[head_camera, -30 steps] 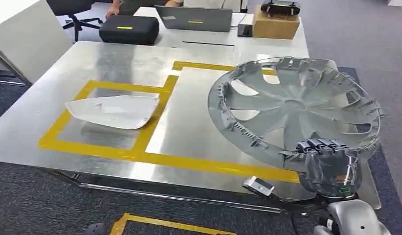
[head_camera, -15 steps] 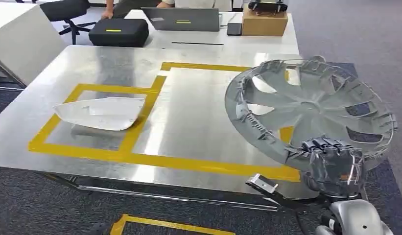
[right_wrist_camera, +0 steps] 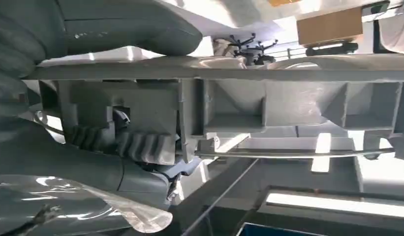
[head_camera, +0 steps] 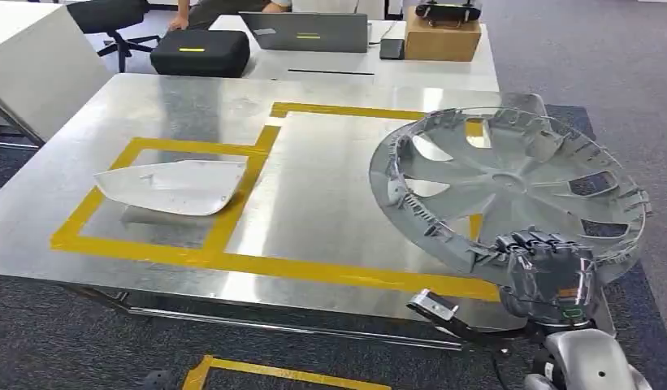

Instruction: Take the parts from the cabinet and place them on the table.

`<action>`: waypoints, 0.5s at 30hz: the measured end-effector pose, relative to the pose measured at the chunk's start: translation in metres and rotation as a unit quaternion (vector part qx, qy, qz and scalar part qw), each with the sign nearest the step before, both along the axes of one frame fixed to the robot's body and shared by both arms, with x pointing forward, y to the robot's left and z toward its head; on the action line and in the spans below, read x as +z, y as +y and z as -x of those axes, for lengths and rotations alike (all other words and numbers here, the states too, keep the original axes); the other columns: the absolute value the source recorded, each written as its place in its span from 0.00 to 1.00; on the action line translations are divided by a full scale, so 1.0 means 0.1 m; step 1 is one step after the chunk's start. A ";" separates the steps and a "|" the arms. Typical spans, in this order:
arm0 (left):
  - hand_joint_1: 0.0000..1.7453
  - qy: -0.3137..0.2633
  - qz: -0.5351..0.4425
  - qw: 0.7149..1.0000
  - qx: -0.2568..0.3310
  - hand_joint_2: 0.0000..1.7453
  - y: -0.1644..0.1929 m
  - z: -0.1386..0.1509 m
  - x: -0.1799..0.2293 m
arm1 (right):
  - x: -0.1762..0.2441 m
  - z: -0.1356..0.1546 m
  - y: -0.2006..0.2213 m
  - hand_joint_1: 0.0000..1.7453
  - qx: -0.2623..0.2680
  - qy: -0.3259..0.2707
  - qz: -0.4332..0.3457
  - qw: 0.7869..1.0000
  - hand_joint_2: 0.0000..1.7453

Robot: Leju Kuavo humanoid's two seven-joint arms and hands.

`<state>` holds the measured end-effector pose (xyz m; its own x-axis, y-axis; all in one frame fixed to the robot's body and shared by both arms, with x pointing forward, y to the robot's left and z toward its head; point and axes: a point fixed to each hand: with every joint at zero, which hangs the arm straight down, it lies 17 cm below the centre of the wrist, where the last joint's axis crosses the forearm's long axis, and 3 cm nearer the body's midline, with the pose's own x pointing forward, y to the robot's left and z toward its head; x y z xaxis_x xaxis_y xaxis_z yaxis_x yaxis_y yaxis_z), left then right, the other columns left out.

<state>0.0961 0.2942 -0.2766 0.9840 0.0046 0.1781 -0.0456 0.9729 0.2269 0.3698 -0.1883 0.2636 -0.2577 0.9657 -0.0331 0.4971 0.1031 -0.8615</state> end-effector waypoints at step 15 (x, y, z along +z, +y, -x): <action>0.00 0.004 -0.003 1.000 -0.005 0.00 0.04 0.01 0.00 | -0.26 -0.26 -0.15 1.00 0.017 0.048 -0.007 0.999 1.00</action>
